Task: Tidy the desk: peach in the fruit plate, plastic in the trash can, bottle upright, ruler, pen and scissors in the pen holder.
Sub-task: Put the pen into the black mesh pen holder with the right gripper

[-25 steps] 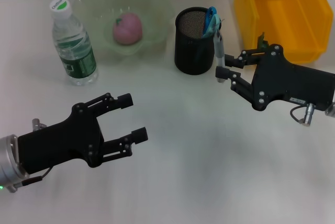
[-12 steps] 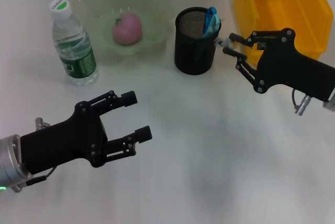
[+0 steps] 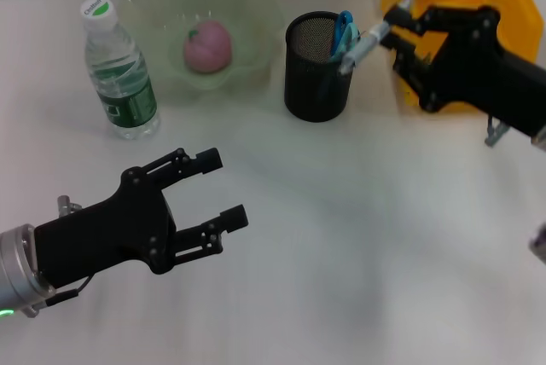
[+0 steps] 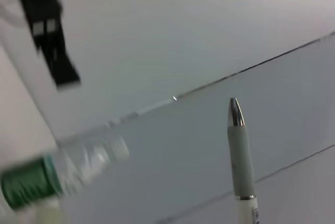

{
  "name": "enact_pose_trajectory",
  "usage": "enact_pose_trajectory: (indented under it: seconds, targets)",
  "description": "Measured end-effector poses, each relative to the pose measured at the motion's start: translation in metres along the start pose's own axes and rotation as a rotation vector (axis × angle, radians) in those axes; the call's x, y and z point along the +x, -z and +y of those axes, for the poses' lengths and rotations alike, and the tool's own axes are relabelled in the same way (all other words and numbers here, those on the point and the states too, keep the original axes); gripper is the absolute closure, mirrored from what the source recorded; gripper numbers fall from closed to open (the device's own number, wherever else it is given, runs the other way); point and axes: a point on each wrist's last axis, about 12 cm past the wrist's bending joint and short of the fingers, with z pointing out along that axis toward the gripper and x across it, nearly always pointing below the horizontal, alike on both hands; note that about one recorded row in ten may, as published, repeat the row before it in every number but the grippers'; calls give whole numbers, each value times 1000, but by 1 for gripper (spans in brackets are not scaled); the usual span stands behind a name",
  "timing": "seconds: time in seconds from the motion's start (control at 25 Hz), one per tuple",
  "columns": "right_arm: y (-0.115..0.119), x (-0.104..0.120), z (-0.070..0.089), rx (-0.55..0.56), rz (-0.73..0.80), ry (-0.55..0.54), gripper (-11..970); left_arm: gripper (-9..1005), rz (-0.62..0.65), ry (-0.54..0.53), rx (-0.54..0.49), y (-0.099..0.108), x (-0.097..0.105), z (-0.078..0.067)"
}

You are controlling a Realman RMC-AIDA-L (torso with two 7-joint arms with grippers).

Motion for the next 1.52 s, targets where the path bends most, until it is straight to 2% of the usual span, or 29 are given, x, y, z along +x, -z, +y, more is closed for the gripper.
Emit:
enact_pose_trajectory:
  seconds: [0.04, 0.08, 0.12, 0.16, 0.24, 0.28, 0.32, 0.4, 0.44, 0.48, 0.52, 0.56, 0.64, 0.68, 0.72, 0.88, 0.92, 1.08, 1.52]
  targets:
    - [0, 0, 0, 0, 0, 0, 778, 199, 0, 0, 0, 0, 0, 0]
    - [-4, 3, -3, 10, 14, 72, 778, 199, -3, -3, -6, 1, 0, 0]
    - [-4, 3, -3, 10, 14, 72, 777, 199, -3, -3, -6, 1, 0, 0]
    - [-7, 5, -7, 13, 13, 133, 777, 199, -5, -6, -11, 1, 0, 0]
    - [-8, 6, -10, 15, 11, 164, 776, 199, -8, -12, -19, 2, 0, 1]
    - [-10, 7, -14, 19, 9, 226, 776, 199, -11, -17, -26, 2, -1, 2]
    - [-10, 7, -14, 19, 9, 226, 775, 199, -11, -17, -26, 2, -1, 2]
    - [-13, 10, -18, 15, 22, 334, 775, 199, -16, -29, -33, 1, -1, 3]
    - [-13, 10, -18, 15, 22, 334, 774, 199, -16, -29, -33, 1, -1, 3]
    - [-15, 13, -19, 12, 47, 421, 774, 199, -19, -34, -34, 0, -2, 4]
    - [-15, 13, -19, 12, 47, 421, 773, 199, -19, -34, -34, 0, -2, 4]
    - [-17, 15, -20, 25, 76, 498, 773, 199, -19, -34, -34, 0, -2, 4]
    - [-18, 16, -21, 32, 88, 530, 772, 199, -20, -42, -37, 0, -2, 5]
    - [-20, 17, -22, 44, 115, 595, 772, 199, -29, -78, -45, -1, -1, 4]
    - [-20, 17, -22, 44, 115, 595, 771, 199, -29, -78, -45, -1, -1, 4]
    - [-23, 26, -27, 36, 193, 730, 770, 199, -42, -108, -49, -4, 1, 2]
    - [-23, 26, -27, 36, 193, 730, 769, 199, -43, -109, -49, -4, 1, 1]
    - [-28, 31, -26, -8, 215, 861, 768, 199, -38, -117, -46, -6, 2, 2]
    - [-38, 39, -26, -89, 253, 1044, 763, 199, -23, -178, -46, -11, 4, 3]
